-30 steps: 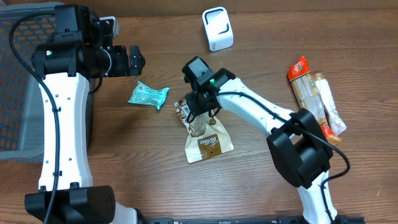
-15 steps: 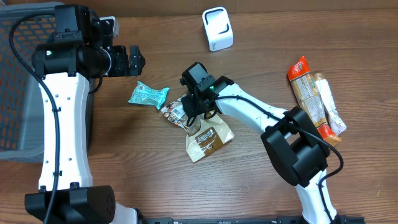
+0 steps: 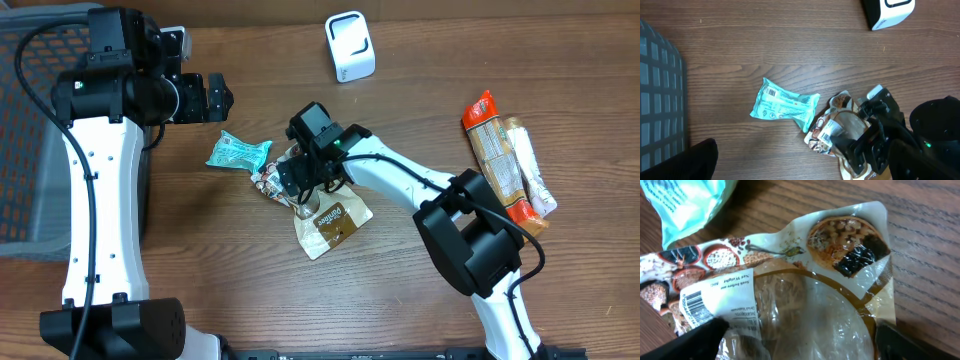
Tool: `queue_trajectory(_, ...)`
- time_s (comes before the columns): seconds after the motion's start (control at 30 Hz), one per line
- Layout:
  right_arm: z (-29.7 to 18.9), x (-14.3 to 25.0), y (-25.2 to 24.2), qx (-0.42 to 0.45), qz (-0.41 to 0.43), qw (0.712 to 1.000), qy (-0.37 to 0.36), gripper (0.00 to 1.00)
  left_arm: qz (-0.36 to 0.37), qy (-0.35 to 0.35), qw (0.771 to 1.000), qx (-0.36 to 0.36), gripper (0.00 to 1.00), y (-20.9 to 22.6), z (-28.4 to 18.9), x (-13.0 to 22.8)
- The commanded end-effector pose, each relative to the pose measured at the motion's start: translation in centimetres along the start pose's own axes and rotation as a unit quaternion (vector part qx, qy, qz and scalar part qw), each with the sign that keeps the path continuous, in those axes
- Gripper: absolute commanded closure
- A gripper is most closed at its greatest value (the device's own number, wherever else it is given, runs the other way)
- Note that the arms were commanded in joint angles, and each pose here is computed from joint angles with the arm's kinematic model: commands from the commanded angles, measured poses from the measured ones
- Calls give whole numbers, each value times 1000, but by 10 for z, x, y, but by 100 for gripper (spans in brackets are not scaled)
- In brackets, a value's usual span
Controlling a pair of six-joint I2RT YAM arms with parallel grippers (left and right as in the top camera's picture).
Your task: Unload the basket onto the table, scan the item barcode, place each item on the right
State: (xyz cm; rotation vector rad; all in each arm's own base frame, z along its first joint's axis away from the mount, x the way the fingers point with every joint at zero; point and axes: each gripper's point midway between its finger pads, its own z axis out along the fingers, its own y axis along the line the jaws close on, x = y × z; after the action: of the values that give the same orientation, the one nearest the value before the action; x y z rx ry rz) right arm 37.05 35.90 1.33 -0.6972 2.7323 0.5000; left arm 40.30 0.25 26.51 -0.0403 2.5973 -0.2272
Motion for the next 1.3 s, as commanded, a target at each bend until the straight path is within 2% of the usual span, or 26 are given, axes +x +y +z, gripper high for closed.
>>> queue_trajectory(0.0, 33, 39, -20, 28, -17, 998, 59, 0, 2, -9, 1000, 1, 0, -4, -4, -5)
queue_trajectory(0.13, 32, 37, -23, 28, -46, 997, 59, 0, 2, -9, 1000, 1, 0, -4, -4, -5)
queue_trajectory(0.27, 16, 16, -32, 31, -39, 998, 46, 0, 2, -9, 1000, 1, 0, -4, -4, -5)
queue_trajectory(0.47, -51, -27, -54, 42, -5, 998, 38, 0, 2, -9, 1000, 1, 0, -4, -4, -5)
queue_trajectory(0.63, -88, -24, -31, -3, -42, 996, 76, 0, 2, -9, 1000, 1, 0, -4, -4, -5)
queue_trajectory(0.77, -82, -9, 14, -83, -52, 990, 98, 0, 2, -9, 1000, 1, 0, -4, -4, -5)
queue_trajectory(0.9, -64, 7, 52, -125, -73, 984, 108, 4, 2, -9, 1000, 1, 0, -4, -4, -5)
queue_trajectory(1.13, -44, 33, 91, -136, -103, 977, 126, 3, 2, -9, 1000, 1, 0, -4, -4, -5)
queue_trajectory(1.27, -29, 41, 93, -122, -119, 978, 121, 1, 2, -9, 1000, 1, 0, -4, -4, -5)
